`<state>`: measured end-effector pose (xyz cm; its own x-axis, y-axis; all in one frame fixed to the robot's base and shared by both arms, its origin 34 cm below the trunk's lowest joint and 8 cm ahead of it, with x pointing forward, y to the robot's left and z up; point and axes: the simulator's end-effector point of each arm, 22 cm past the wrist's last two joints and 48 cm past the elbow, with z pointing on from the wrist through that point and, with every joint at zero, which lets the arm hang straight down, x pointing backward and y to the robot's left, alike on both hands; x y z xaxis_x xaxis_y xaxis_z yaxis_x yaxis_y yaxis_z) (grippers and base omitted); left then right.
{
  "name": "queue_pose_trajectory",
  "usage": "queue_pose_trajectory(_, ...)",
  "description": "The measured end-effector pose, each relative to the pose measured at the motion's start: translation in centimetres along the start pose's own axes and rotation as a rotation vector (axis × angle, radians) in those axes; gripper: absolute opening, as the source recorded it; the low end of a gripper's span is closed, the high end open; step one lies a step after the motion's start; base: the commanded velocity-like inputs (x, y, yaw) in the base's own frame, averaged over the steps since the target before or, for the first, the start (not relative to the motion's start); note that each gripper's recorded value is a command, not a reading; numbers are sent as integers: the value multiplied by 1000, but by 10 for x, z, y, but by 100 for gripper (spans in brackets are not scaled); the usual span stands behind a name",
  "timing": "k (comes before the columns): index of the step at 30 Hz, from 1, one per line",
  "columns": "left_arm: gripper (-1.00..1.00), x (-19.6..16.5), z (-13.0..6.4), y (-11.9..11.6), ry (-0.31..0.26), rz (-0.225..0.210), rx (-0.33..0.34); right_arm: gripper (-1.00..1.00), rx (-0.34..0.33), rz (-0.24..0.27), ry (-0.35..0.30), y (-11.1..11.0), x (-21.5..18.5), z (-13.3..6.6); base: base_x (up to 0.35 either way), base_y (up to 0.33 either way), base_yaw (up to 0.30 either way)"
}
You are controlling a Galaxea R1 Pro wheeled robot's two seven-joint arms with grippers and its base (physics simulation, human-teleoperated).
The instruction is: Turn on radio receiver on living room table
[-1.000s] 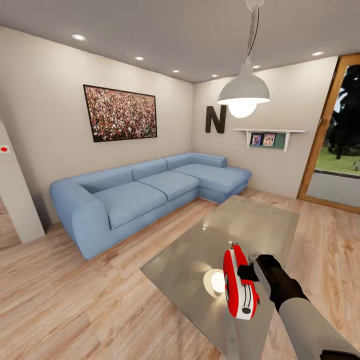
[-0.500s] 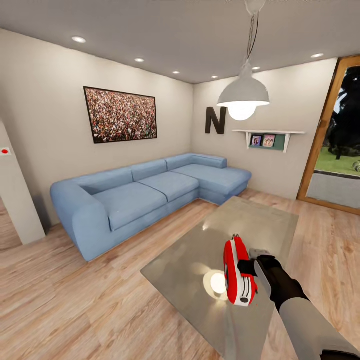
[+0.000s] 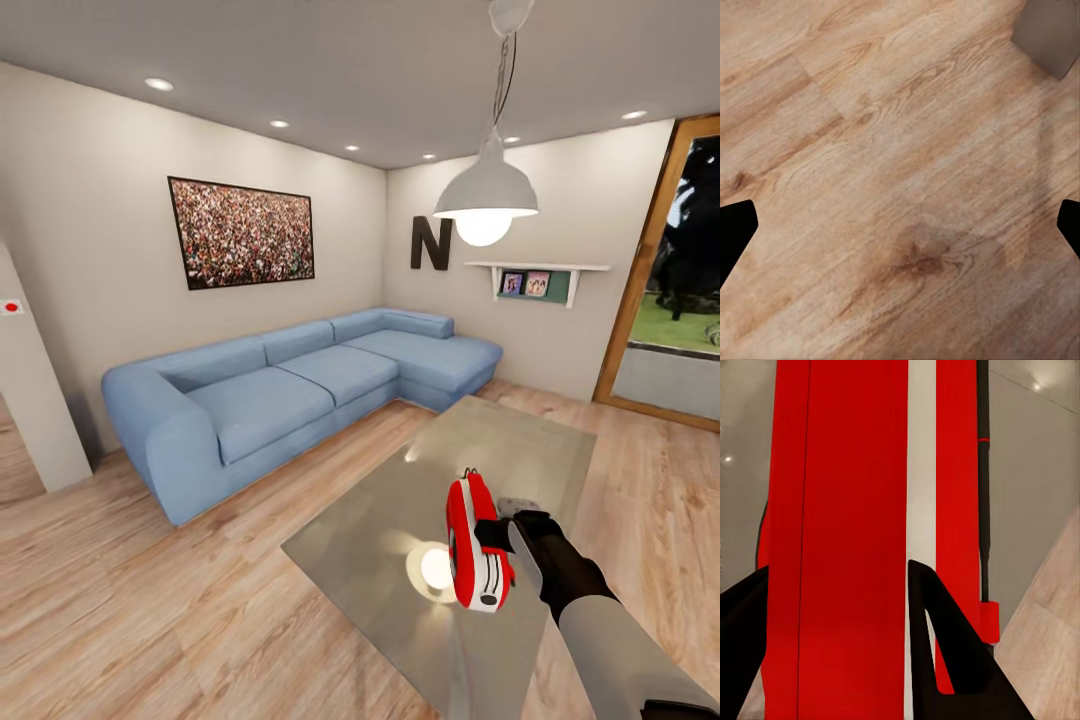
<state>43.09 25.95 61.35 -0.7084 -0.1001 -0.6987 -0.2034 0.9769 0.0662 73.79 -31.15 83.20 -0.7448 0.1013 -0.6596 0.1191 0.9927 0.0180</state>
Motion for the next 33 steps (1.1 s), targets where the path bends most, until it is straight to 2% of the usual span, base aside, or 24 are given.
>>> queue_pose_trajectory(6, 100, -5, -7, 1, 1, 0, 0, -100, 6, 2, 0, -2, -5, -7, 0, 0, 0)
queue_pose_trajectory(10, 100, -9, -11, 1, 2, 1, 0, -100, 31, -1, -3, -18, -11, -12, 0, 0, 0)
queue_pose_trajectory(16, 100, -14, -17, 1, 2, -1, 1, -100, 39, 3, -7, -25, -17, -19, 0, 0, 0)
queue_pose_trajectory(33, 100, -28, -35, 5, 2, 1, -1, -100, 27, -6, -5, -21, -29, -37, 0, 0, 0)
